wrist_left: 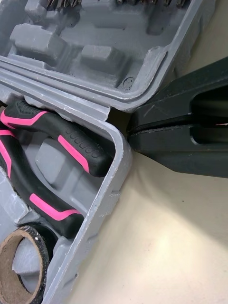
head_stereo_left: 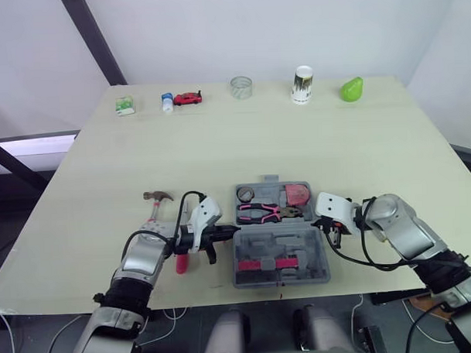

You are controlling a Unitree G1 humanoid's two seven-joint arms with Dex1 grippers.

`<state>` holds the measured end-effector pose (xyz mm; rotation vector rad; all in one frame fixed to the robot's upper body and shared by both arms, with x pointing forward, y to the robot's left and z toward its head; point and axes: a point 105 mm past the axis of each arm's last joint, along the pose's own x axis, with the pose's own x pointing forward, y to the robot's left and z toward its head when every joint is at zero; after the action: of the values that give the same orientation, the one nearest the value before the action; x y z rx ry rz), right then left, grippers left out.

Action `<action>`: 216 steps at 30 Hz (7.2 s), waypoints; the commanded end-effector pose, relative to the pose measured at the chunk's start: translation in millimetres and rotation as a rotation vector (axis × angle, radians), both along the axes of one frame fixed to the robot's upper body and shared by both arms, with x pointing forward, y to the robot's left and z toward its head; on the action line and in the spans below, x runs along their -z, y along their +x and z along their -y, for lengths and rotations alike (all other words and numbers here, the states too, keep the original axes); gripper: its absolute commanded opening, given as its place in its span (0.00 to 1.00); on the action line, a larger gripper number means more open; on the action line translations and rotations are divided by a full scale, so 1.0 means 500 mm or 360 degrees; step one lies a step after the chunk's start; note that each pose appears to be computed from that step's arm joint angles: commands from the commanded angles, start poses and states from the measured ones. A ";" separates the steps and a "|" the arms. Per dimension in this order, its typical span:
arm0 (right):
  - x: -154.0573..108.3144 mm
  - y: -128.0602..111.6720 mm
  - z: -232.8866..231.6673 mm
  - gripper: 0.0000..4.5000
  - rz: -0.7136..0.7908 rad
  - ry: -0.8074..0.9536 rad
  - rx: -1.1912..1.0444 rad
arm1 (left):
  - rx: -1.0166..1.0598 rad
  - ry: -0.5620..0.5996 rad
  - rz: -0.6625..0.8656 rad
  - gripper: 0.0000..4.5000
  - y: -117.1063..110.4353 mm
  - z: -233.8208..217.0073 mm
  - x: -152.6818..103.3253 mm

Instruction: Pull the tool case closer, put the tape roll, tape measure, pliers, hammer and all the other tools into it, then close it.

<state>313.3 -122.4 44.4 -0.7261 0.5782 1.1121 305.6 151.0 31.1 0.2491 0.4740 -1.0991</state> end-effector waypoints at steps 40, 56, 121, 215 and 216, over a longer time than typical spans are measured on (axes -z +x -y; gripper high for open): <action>-0.166 -0.079 0.130 0.05 0.0344 0.1142 0.0442 | -0.0938 -0.0677 0.0438 0.07 -0.101 -0.173 -0.191; -0.057 -0.275 0.395 1.00 0.0330 0.0879 0.1060 | -0.1438 -0.0467 0.0167 0.99 -0.315 -0.363 -0.062; 0.003 -0.107 0.152 0.02 0.0121 0.0707 0.1894 | 0.0106 -0.0806 0.0231 1.00 -0.187 -0.016 -0.256; 0.014 -0.081 0.180 0.17 -0.0354 0.0464 0.1787 | 0.0322 -0.0950 0.0177 1.00 -0.205 -0.077 -0.246; 0.015 -0.079 0.181 0.22 -0.0356 0.0532 0.1801 | 0.0323 -0.0950 0.0176 1.00 -0.205 -0.077 -0.246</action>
<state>271.2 -206.8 43.1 0.0381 0.8417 0.2318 204.7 188.4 149.1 -0.2051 0.0265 -1.3512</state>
